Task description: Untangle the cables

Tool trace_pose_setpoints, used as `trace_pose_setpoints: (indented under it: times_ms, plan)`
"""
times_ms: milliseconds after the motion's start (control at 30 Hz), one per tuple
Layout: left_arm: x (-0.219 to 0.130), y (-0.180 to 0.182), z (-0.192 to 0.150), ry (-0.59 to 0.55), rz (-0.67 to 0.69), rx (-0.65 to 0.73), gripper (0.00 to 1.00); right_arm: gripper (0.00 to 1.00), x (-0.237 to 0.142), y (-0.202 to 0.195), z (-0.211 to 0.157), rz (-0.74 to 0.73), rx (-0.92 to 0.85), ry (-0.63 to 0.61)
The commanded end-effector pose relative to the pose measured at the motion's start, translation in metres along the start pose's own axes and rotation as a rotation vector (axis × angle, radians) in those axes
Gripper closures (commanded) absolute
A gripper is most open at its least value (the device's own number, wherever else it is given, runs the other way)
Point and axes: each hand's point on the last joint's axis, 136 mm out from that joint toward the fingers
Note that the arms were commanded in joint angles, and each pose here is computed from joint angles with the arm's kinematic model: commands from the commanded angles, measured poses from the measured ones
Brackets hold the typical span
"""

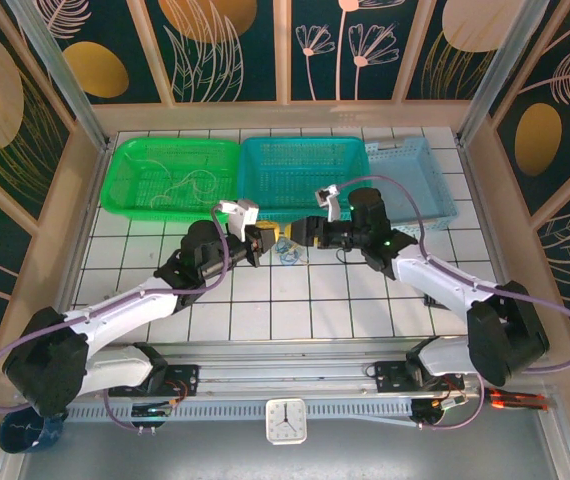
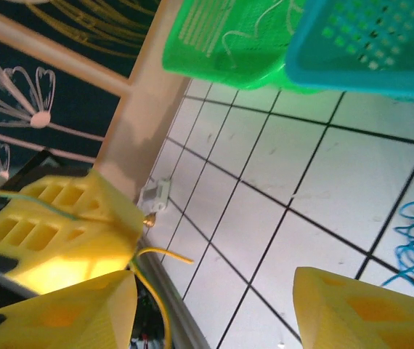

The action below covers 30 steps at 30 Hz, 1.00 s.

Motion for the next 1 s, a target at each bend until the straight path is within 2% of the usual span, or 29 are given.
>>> trace_pose_setpoints:
  times_ms: [0,300,533,667,733,867,900,967]
  plan:
    - [0.003,-0.008,0.009,-0.031,-0.037,0.033,1.00,0.44,0.004,0.019,-0.003,0.062,-0.048,0.032]
    - [0.004,-0.006,0.009,-0.032,-0.025,0.036,1.00,0.62,0.004,0.019,-0.019,0.073,-0.050,0.070]
    - [0.005,-0.002,0.009,-0.033,-0.005,0.032,1.00,0.56,0.000,0.018,-0.029,0.082,-0.042,0.078]
    - [0.005,-0.001,0.008,-0.033,-0.001,0.031,1.00,0.60,-0.002,0.017,-0.034,0.080,-0.043,0.075]
    - [0.005,-0.001,0.008,-0.034,0.000,0.031,1.00,0.69,-0.004,0.015,-0.035,0.073,-0.039,0.069]
    - [0.004,0.000,0.008,-0.043,0.004,0.019,1.00,0.96,-0.006,0.010,-0.028,0.040,-0.040,0.023]
    - [0.004,0.001,0.008,-0.047,0.009,0.012,1.00,1.00,-0.007,0.009,-0.025,0.025,-0.040,-0.001]
    - [0.002,0.005,0.007,-0.058,0.028,-0.007,1.00,1.00,-0.013,0.003,-0.012,-0.014,-0.030,-0.068]
Point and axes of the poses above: each hand's point on the last joint's axis, 136 mm out from that joint toward the fingers, its own x axis out along the fingers, its own y axis along the line the jaws close on, z = x × y, and after that the axes turned 7 degrees about x, right-handed
